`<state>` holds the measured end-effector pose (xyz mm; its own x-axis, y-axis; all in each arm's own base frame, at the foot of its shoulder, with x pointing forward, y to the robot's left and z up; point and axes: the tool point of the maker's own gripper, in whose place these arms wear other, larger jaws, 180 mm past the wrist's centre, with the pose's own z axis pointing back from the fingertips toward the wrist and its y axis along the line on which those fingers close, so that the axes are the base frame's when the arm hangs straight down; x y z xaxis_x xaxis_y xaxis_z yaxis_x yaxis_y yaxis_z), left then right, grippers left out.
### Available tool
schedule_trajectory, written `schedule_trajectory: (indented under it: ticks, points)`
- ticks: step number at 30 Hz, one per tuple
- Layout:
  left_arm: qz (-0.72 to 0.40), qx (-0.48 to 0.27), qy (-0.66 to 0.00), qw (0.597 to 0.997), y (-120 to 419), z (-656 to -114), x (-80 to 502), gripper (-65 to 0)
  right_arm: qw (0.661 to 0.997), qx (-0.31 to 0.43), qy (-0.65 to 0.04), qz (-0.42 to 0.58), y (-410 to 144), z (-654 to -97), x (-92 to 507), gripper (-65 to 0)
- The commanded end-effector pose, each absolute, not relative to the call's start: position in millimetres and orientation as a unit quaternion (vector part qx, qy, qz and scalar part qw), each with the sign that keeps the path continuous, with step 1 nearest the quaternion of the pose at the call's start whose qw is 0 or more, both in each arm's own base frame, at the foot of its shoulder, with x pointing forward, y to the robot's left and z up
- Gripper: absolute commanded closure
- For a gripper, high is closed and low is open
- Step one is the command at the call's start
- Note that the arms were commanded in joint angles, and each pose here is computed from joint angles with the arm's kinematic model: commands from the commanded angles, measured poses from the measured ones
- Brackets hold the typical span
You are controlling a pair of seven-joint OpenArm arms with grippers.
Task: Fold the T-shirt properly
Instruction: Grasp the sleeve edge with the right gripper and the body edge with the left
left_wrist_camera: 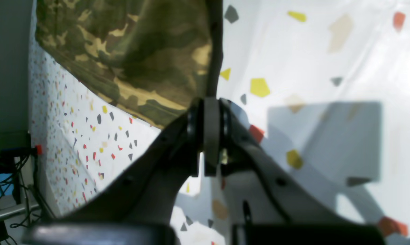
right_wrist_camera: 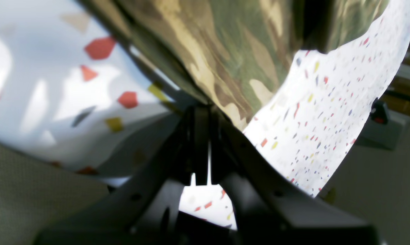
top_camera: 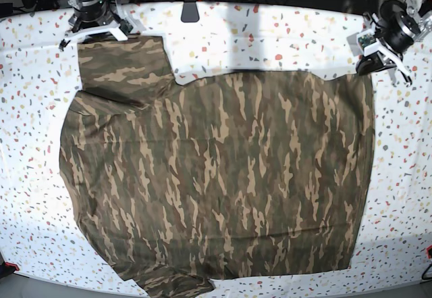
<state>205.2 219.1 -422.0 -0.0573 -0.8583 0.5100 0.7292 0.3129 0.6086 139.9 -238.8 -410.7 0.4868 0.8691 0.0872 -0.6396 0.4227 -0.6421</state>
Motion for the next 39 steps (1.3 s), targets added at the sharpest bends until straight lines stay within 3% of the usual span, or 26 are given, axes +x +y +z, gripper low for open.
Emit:
schedule_trajectory:
  ticks: [1,10,15,23,28,30,39]
  points:
    - [-0.585,0.083,-0.44,0.676,223,-416,210,0.0,0.81,-0.283,-0.222,0.463,-239,-403,146,0.0]
    - [-0.585,0.083,-0.44,0.676,223,-416,210,0.0,0.808,-0.284,-0.223,0.465,-239,-403,146,0.0]
    - [-0.585,0.083,-0.44,0.676,223,-416,210,0.0,0.789,-0.303,-0.227,0.483,-240,-398,151,-12.2]
    - [-0.585,0.083,-0.44,0.676,223,-416,210,0.0,0.77,-0.254,-0.192,0.552,-226,-414,137,-15.4]
    - [-0.585,0.083,-0.44,0.676,223,-416,210,0.0,0.768,-0.236,-0.174,0.57,-223,-419,130,-37.3]
    - [-0.585,0.083,-0.44,0.676,223,-416,210,0.0,0.768,-0.236,-0.175,0.569,-223,-419,130,-42.0]
    - [-0.585,0.082,-0.44,0.676,223,-416,210,0.0,0.762,-0.258,-0.189,0.563,-226,-412,138,-42.0]
